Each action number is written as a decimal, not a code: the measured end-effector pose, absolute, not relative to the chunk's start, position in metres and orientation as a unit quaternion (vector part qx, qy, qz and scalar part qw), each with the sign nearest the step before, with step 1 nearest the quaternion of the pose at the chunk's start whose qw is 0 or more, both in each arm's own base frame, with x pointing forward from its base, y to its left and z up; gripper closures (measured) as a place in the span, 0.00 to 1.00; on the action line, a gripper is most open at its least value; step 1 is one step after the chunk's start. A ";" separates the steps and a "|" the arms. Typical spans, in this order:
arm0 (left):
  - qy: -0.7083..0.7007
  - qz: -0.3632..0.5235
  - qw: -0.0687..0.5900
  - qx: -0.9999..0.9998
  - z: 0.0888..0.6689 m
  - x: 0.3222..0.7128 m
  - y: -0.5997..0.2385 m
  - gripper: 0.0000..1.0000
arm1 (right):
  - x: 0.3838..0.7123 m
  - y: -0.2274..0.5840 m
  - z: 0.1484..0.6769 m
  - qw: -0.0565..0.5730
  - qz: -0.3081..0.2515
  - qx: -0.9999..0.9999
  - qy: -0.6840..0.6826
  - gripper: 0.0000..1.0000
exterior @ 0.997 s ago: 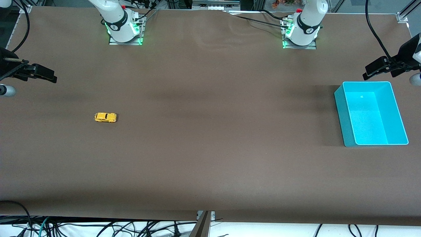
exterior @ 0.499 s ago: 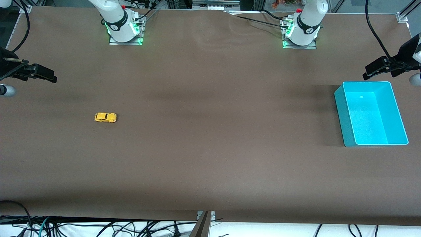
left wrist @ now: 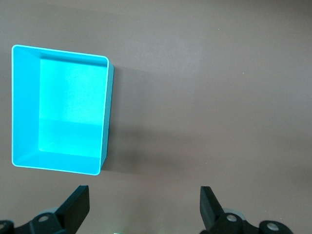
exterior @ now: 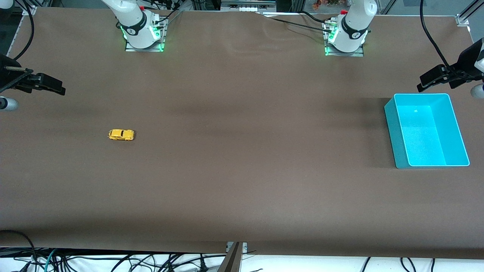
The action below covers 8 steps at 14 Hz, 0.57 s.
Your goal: Wind and store yellow beetle car
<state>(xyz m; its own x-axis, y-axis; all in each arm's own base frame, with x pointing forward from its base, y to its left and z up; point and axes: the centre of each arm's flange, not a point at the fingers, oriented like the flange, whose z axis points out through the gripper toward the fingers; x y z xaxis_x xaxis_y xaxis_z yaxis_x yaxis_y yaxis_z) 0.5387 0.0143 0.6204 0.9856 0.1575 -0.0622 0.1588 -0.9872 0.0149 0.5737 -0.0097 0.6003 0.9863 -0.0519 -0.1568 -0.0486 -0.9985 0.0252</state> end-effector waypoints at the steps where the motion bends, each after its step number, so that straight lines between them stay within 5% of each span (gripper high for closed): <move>1: 0.079 -0.031 0.010 0.996 0.620 0.539 0.014 0.00 | 0.574 -0.010 0.600 0.011 -0.079 0.996 -0.025 0.00; 8: 0.079 -0.032 0.010 0.996 0.618 0.540 0.014 0.00 | 0.588 -0.009 0.560 0.008 -0.120 0.993 -0.012 0.00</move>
